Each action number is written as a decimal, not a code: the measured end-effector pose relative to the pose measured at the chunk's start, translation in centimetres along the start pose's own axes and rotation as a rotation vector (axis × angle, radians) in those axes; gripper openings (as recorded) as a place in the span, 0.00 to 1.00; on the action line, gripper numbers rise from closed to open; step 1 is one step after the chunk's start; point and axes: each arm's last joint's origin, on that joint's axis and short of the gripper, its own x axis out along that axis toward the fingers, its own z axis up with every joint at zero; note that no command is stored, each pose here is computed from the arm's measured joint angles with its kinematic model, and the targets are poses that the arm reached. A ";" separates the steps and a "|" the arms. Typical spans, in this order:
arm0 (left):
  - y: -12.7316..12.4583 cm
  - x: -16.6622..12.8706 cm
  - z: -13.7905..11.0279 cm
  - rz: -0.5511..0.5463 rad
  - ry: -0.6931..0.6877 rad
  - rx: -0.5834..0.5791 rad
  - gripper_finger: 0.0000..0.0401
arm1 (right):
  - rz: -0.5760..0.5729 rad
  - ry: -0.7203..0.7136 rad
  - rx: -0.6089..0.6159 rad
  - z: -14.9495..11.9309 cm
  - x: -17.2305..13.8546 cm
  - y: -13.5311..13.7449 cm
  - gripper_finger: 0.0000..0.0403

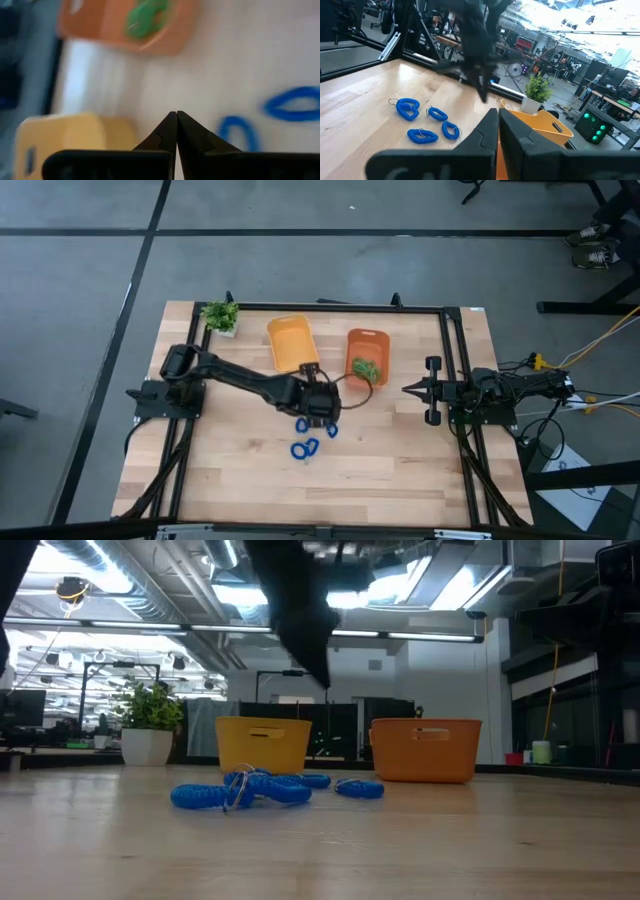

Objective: Sort spring keychains
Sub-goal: Put the blue spring keychain into the yellow bin

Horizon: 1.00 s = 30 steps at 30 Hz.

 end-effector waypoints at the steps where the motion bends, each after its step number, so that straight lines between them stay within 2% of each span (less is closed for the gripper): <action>1: -0.4 -0.6 0.3 -0.038 -0.016 0.010 0.01 | 0.000 0.000 0.000 0.0 0.0 0.0 0.04; 7: -3.2 -2.9 0.9 -0.301 -0.074 0.037 0.01 | 0.000 0.000 0.000 0.0 0.0 0.0 0.04; 10: -4.4 -3.1 0.6 -0.378 -0.064 0.046 0.02 | 0.000 0.000 0.000 0.0 0.0 0.0 0.04; 17: -5.5 -1.6 0.3 -0.377 -0.021 -0.012 0.03 | 0.000 0.000 0.000 0.0 0.0 0.0 0.04; 23: -6.4 1.5 -0.4 -0.452 0.097 0.002 0.04 | 0.000 0.000 0.000 0.0 0.0 0.0 0.04; 30: -7.0 5.5 -1.6 -0.426 0.228 0.011 0.12 | 0.000 0.000 0.000 0.0 0.0 0.0 0.04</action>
